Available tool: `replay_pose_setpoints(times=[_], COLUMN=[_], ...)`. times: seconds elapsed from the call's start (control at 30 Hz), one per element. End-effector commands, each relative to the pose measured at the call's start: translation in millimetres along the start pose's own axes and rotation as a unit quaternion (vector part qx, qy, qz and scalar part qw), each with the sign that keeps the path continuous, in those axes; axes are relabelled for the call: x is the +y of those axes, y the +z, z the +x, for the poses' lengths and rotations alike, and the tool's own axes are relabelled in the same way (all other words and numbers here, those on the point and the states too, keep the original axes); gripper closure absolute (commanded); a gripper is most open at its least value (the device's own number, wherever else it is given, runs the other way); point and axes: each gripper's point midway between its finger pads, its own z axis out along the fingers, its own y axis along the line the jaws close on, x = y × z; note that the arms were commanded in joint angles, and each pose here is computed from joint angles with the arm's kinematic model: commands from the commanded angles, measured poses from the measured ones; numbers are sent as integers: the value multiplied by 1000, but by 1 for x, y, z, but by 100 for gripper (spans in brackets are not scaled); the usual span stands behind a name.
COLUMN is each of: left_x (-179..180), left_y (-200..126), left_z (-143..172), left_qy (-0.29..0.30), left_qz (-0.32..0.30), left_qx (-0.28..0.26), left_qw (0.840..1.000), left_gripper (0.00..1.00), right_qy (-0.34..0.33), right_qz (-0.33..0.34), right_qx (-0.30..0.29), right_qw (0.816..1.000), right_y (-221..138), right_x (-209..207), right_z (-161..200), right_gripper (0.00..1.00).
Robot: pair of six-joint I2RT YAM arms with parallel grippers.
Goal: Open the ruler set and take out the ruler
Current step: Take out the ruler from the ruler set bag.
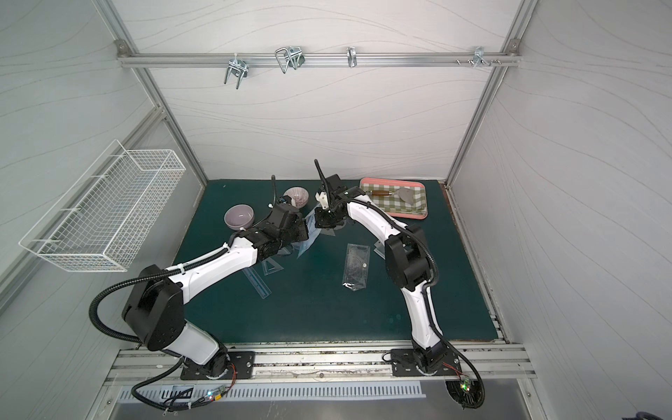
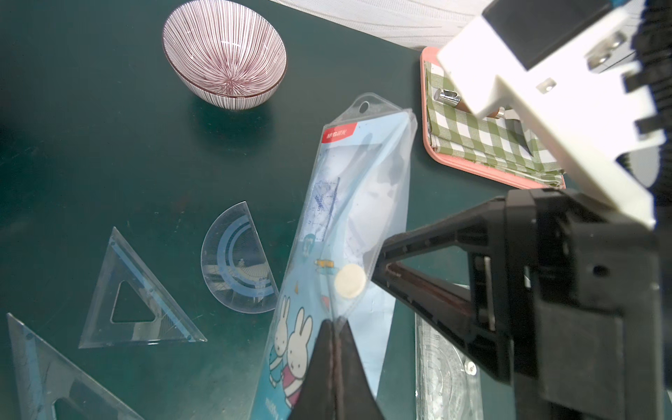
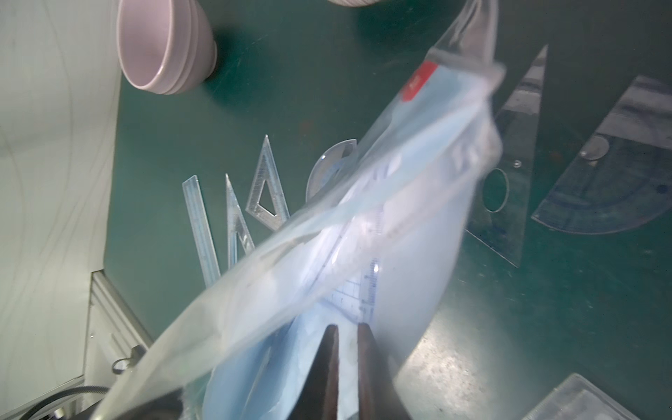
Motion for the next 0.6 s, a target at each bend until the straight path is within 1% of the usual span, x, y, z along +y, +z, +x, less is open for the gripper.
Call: replay_pose_setpoints(times=[0.0, 0.23, 0.4, 0.57], left_x=[-19, -21, -27, -32], left_y=[-3, -6, -10, -13], left_z=[-28, -29, -32, -35], left_qy=[-14, -12, -4, 11], left_qz=[22, 23, 31, 29], left_qx=[-44, -48, -59, -75], left_qw=[999, 998, 998, 997], left_gripper=[100, 100, 100, 100], right_qy=[-16, -23, -26, -23], right_qz=[32, 62, 60, 29], right_qx=[-8, -10, 3, 15], right_qw=[999, 998, 998, 999], right_y=[-19, -19, -12, -5], right_x=[1, -5, -3, 9], right_z=[1, 1, 4, 9], right_gripper=[84, 79, 78, 79])
